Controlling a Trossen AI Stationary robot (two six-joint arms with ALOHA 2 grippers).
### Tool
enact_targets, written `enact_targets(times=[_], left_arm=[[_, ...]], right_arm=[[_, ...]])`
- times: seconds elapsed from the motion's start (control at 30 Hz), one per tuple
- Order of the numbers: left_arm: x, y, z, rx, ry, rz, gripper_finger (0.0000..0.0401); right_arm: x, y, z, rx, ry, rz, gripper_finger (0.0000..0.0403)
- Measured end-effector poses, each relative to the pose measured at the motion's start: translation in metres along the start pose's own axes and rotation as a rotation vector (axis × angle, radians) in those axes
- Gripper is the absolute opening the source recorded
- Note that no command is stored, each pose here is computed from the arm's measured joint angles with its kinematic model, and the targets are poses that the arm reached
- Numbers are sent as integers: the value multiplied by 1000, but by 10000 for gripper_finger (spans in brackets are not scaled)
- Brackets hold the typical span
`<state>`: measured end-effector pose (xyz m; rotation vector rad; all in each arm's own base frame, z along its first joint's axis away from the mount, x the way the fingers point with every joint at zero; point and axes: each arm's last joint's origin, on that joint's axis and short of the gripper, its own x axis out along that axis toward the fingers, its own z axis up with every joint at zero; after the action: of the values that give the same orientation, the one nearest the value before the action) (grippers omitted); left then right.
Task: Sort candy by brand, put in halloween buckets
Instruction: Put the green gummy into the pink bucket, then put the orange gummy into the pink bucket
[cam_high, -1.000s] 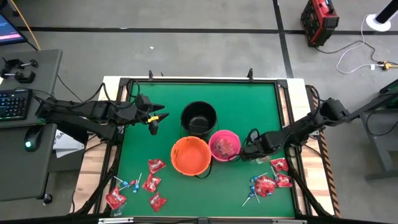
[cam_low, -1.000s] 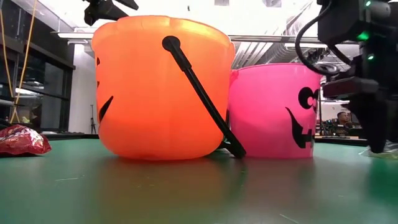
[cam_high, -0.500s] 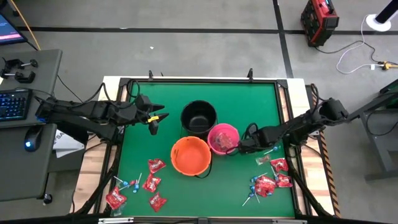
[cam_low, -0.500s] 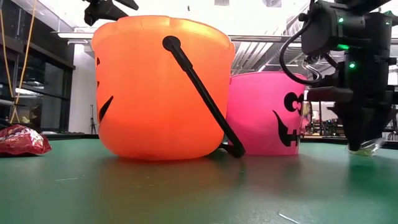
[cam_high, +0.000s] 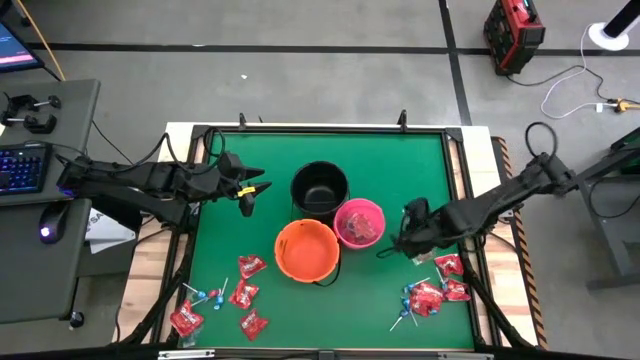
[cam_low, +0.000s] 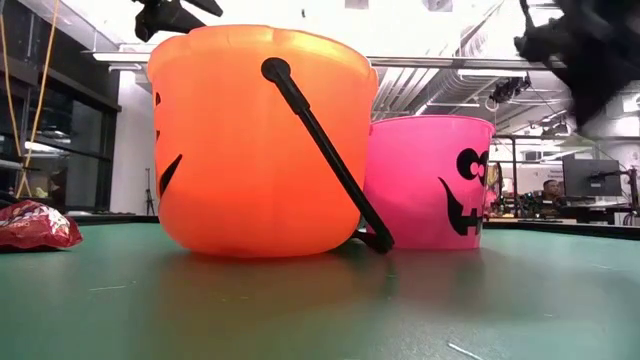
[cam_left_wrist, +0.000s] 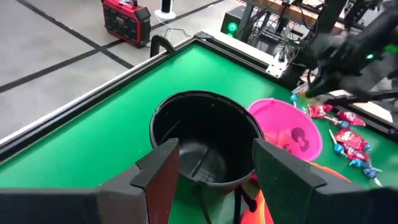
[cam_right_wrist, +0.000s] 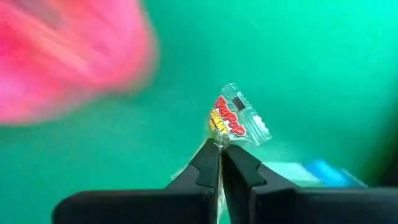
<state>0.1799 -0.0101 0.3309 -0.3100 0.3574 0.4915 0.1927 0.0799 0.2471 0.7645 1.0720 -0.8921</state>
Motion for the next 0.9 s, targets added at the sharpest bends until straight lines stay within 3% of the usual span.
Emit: enact_targets(times=[0.1,0.23,0.47,0.67,0.83,0.9], left_arm=[[0,0,0,-22,0,0,195],[0,0,0,-25,0,0,195],[0,0,0,-33,1,0,195],[0,0,0,-33,0,0,195],[0,0,0,-33,0,0,195],[0,0,0,-33,1,-1,195]], right_arm=[[-22,19,16,39,-247,219,4],[-35,38,33,-9,-390,341,2],[1,54,51,-62,-174,359,28],[8,55,60,-49,-160,344,123],[-17,47,64,-152,-52,346,204],[-25,38,56,-197,25,279,222]])
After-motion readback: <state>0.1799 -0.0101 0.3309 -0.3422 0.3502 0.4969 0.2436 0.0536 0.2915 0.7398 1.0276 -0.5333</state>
